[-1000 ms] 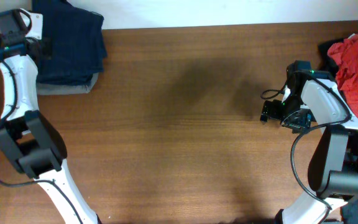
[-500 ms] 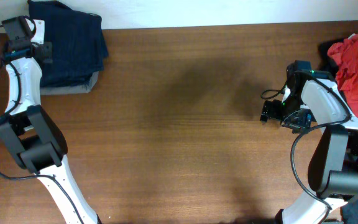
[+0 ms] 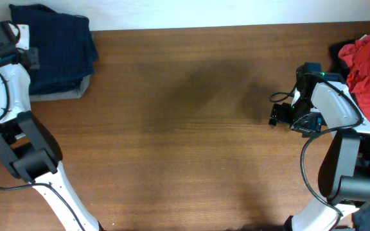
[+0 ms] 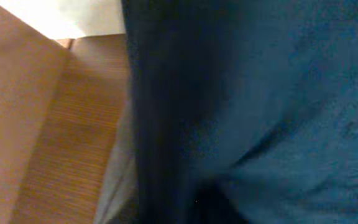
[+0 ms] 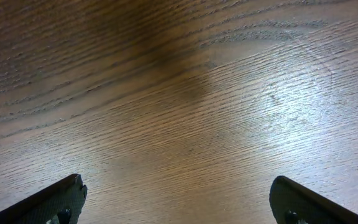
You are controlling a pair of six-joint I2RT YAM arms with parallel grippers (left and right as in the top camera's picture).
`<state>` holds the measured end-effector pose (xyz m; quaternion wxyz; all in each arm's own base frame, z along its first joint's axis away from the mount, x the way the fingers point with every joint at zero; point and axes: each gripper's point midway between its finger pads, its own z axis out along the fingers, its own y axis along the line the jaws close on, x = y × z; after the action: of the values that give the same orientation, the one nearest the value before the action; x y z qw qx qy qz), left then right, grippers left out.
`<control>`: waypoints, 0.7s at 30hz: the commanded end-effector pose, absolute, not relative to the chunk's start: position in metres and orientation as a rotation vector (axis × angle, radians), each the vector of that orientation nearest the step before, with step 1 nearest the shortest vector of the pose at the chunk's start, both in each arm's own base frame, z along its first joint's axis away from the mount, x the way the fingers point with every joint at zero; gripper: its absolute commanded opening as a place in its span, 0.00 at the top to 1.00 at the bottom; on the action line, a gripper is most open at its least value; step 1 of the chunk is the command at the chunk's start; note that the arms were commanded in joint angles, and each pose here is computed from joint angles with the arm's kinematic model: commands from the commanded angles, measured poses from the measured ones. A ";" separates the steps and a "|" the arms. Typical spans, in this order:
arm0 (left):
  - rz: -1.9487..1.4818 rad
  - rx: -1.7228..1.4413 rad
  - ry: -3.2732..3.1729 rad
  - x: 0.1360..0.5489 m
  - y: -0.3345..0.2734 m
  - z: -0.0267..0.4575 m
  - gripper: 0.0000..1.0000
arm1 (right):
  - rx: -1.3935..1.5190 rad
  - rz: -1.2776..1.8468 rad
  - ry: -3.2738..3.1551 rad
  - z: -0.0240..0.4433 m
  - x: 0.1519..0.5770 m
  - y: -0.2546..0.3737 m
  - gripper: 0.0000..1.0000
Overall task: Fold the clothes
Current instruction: 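Place the shorts onto the grey garment at top-left with the left gripper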
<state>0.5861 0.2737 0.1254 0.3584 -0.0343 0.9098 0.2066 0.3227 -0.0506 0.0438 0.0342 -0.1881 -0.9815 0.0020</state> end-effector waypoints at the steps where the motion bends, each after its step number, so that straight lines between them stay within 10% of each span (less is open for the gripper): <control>1: 0.580 -0.107 2.308 0.588 0.286 0.141 0.32 | -0.581 0.003 -3.057 0.056 0.328 -0.052 0.01; 2: 0.581 -0.107 2.305 0.588 0.286 0.142 0.06 | -0.581 0.002 -3.058 0.056 0.328 -0.052 0.01; 3: 0.582 -0.107 2.301 0.589 0.286 0.142 0.01 | -0.581 0.002 -3.058 0.056 0.328 -0.052 0.01; 14: 0.497 -0.156 2.321 0.589 0.267 0.141 0.01 | -0.581 0.002 -3.058 0.056 0.328 -0.052 0.01; 16: 0.438 -0.192 2.340 0.588 0.257 0.136 0.10 | -0.581 0.002 -3.058 0.056 0.328 -0.052 0.01; 21: 0.345 -0.311 2.441 0.572 0.238 0.115 0.69 | -0.581 0.002 -3.058 0.056 0.328 -0.052 0.01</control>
<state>0.5698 0.2491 0.1026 0.3105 -0.0807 0.9341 0.1567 0.3227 -0.0506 0.0438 0.0342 -0.1879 -0.9816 0.0020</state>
